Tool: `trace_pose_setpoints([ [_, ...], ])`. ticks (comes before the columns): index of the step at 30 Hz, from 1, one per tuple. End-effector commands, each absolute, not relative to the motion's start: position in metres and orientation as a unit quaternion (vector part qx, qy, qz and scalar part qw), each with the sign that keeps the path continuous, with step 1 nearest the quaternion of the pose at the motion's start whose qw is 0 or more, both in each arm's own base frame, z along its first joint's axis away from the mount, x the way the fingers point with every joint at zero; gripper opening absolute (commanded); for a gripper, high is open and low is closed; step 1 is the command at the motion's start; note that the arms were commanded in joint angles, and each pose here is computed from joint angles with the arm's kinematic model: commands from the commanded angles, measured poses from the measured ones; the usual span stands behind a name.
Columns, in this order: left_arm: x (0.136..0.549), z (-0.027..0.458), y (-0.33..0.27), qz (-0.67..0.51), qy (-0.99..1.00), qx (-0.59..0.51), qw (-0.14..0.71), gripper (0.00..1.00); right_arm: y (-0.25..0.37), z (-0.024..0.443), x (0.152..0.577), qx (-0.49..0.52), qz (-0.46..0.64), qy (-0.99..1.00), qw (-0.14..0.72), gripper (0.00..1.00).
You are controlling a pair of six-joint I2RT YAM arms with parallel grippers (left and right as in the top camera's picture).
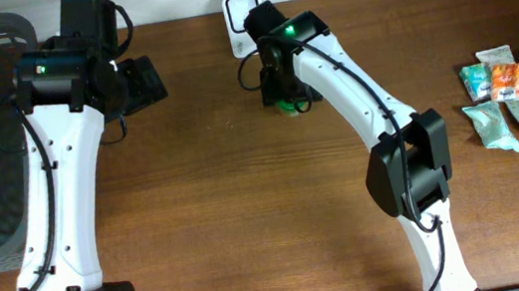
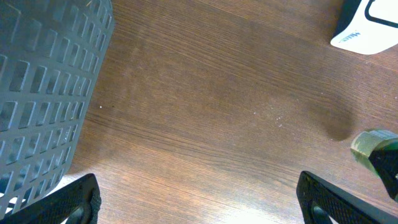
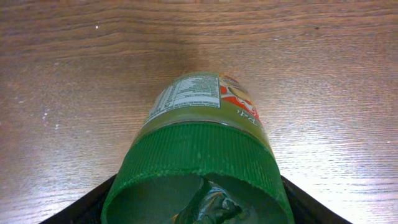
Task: Scan the item barcode
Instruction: 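Hold the green-capped jar in front of the scanner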
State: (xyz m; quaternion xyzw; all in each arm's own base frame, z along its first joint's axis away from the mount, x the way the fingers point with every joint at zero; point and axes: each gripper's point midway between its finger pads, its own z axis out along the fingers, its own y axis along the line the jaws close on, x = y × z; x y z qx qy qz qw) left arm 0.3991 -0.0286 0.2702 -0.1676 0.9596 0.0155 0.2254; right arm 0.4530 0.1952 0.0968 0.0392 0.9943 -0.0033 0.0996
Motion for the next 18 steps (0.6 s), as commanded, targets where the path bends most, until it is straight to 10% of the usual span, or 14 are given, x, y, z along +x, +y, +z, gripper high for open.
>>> trace_pose_setpoints([
  [1, 0.398, 0.279, -0.025, 0.018, 0.957, -0.166, 0.237, 0.99, 0.199, 0.111, 0.464, 0.035, 0.004, 0.99, 0.136, 0.67],
  [12, 0.398, 0.279, -0.025, 0.018, 0.957, -0.166, 0.237, 0.99, 0.199, 0.106, 0.441, 0.02, 0.01, 0.996, 0.085, 0.61],
  [18, 0.398, 0.279, -0.025, 0.018, 0.957, -0.166, 0.237, 0.99, 0.221, 0.13, 0.504, -0.027, 0.053, 0.974, 0.217, 0.54],
])
